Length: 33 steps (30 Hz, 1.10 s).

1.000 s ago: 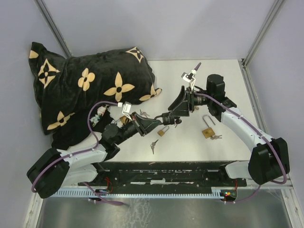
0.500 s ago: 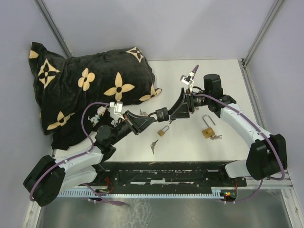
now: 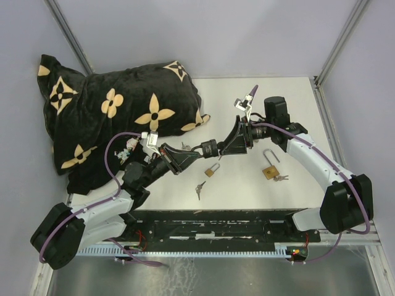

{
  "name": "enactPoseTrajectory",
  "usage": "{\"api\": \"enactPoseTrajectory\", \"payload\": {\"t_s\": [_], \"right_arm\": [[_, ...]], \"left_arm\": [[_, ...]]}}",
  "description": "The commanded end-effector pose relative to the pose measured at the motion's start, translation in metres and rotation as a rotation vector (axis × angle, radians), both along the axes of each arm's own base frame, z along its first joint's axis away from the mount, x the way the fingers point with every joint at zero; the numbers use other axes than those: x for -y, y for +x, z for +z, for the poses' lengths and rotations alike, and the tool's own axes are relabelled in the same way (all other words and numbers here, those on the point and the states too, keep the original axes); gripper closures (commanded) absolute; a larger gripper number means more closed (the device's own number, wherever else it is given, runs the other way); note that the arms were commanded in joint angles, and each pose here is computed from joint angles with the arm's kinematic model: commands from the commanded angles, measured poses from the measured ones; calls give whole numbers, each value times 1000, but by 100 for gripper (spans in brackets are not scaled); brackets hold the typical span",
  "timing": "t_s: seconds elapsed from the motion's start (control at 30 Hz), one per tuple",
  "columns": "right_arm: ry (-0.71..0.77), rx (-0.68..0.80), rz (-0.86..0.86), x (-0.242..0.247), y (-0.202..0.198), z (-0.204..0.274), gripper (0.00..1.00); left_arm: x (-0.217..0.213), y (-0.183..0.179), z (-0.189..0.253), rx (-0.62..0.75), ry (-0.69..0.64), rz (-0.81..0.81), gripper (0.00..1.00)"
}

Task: Lock with the key
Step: Remove the key from the lock.

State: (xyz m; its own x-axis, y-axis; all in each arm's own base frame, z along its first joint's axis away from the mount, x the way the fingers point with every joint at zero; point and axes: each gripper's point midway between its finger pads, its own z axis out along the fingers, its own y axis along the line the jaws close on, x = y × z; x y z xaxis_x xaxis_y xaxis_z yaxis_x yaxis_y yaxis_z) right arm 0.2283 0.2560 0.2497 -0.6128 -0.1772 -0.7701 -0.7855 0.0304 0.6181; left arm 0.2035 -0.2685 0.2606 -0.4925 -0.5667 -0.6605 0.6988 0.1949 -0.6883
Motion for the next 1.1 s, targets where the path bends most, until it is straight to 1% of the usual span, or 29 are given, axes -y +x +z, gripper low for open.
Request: {"api": "enactPoseTrajectory", "payload": {"t_s": [0.0,0.13,0.17,0.27,0.37,0.4,0.47,0.6,0.7,0.73,0.77,0.8,0.87,0.9,1.07], "right_arm": [[23,68,10,-1,6,16,33],[54,18,-3,-4,8,23,34],[64,19,-14,-5,10,25,36],[65,0,-26,-6,12,25,44],[65,2,-23,-7,11,26,58],[65,4,-20,-6,11,27,61],[61,8,-9,-6,9,26,61],[49,10,10,-6,7,23,59],[48,8,12,-6,7,22,60],[48,9,11,-6,7,23,62],[49,12,12,-6,6,24,67],[49,14,12,-6,6,25,75],[53,22,13,-6,5,28,93],[57,27,19,-6,4,30,98],[67,36,-9,7,14,33,98]], "left_arm": [[-10,-15,58,130,-158,-30,97],[-7,-15,55,120,-155,-47,97],[-7,-15,55,117,-156,-51,97],[-5,-14,54,114,-157,-57,97],[-5,-13,55,114,-158,-56,97],[-5,-13,55,115,-160,-55,97],[-5,-12,56,116,-161,-53,97],[-5,-12,57,113,-167,-50,97],[-7,-11,57,112,-169,-42,97],[-8,-12,57,113,-171,-41,97],[-8,-12,57,112,-170,-42,97],[-8,-12,56,112,-170,-43,97],[-9,-12,56,112,-170,-41,97],[-10,-13,56,114,-171,-39,97],[-31,-11,60,126,-206,20,97]]}}
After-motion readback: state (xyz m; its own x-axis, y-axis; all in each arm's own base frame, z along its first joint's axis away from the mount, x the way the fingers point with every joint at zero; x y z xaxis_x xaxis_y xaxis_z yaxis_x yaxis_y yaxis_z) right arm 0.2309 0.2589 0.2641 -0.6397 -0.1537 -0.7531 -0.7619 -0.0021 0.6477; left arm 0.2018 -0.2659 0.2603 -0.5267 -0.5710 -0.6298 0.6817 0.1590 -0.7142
